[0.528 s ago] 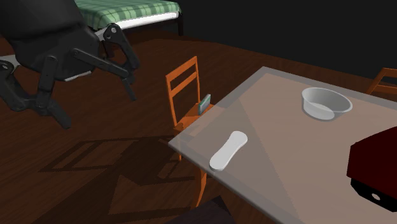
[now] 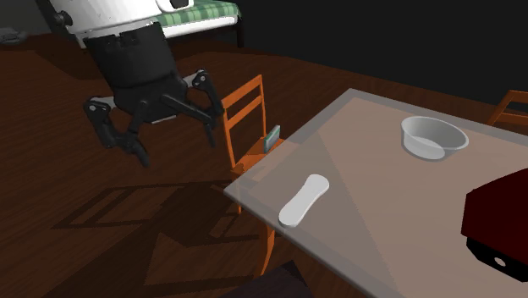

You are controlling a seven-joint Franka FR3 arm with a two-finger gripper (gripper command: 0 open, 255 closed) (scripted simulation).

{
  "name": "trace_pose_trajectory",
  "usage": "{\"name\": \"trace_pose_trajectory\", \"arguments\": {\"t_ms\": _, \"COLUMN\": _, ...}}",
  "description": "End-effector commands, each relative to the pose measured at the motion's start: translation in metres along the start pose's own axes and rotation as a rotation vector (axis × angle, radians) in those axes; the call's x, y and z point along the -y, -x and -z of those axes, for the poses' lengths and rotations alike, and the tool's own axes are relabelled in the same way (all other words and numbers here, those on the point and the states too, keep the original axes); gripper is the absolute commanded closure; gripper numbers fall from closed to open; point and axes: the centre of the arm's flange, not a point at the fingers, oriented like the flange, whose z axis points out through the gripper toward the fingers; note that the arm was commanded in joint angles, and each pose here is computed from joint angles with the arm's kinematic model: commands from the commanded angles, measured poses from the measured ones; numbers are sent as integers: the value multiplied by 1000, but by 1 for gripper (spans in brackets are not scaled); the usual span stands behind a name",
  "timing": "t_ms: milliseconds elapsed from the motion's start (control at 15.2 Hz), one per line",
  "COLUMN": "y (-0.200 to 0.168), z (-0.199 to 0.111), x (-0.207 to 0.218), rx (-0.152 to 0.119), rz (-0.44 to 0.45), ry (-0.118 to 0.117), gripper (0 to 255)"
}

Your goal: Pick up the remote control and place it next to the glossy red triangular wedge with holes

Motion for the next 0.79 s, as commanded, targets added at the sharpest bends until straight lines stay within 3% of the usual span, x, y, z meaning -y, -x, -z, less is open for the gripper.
{"name": "trace_pose_trajectory", "arguments": {"t_ms": 0, "y": -12, "z": -21, "x": -16, "rx": -4, "rz": -63, "ry": -10, "gripper": 0}}
{"name": "trace_pose_trajectory", "arguments": {"t_ms": 726, "y": -70, "z": -125, "x": -105, "rx": -9, "rz": -401, "ry": -64, "gripper": 0}}
